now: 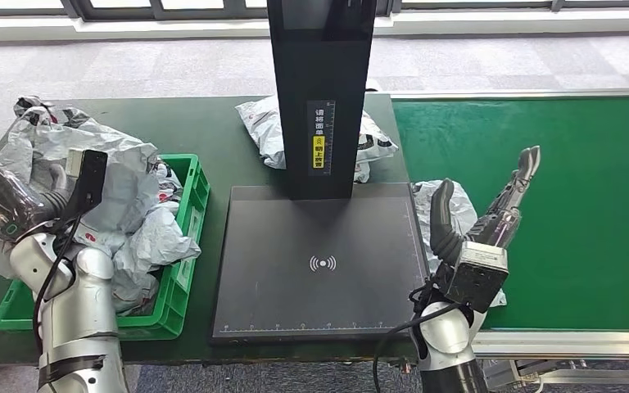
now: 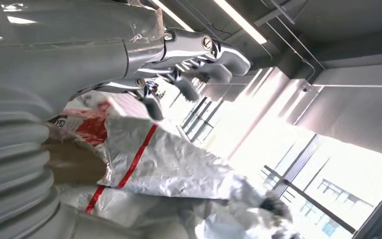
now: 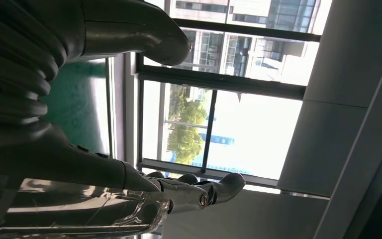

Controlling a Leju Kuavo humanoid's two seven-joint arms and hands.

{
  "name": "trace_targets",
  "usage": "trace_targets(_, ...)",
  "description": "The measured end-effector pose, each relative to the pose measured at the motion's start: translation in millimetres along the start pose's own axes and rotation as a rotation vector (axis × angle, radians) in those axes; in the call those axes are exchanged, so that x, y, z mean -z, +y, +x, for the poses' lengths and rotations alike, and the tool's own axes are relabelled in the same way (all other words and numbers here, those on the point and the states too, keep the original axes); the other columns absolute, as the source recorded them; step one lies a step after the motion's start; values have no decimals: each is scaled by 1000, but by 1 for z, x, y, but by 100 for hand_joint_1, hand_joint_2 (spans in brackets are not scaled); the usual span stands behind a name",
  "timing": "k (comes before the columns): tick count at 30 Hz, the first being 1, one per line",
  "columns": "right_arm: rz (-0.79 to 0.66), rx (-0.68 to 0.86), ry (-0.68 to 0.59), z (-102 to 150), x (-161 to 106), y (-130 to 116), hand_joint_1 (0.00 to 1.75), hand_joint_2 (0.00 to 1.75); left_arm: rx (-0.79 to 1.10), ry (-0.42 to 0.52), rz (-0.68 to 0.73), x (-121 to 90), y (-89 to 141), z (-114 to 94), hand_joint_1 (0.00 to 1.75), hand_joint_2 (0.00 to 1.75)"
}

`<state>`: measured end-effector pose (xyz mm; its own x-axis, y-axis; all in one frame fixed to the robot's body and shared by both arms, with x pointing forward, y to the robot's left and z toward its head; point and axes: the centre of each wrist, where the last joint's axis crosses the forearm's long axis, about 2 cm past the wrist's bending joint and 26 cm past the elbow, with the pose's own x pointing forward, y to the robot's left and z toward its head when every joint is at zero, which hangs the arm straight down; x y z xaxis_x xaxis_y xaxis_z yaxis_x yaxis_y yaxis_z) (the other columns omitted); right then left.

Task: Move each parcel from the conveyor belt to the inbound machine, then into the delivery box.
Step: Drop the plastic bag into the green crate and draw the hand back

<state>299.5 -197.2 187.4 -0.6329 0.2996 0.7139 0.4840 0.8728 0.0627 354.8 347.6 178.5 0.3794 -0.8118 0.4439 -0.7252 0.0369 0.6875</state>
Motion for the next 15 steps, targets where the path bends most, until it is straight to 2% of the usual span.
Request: trace_targets(15, 28, -10, 6, -1, 3, 3, 0, 175, -45, -71, -43, -6, -8, 5, 0, 175)
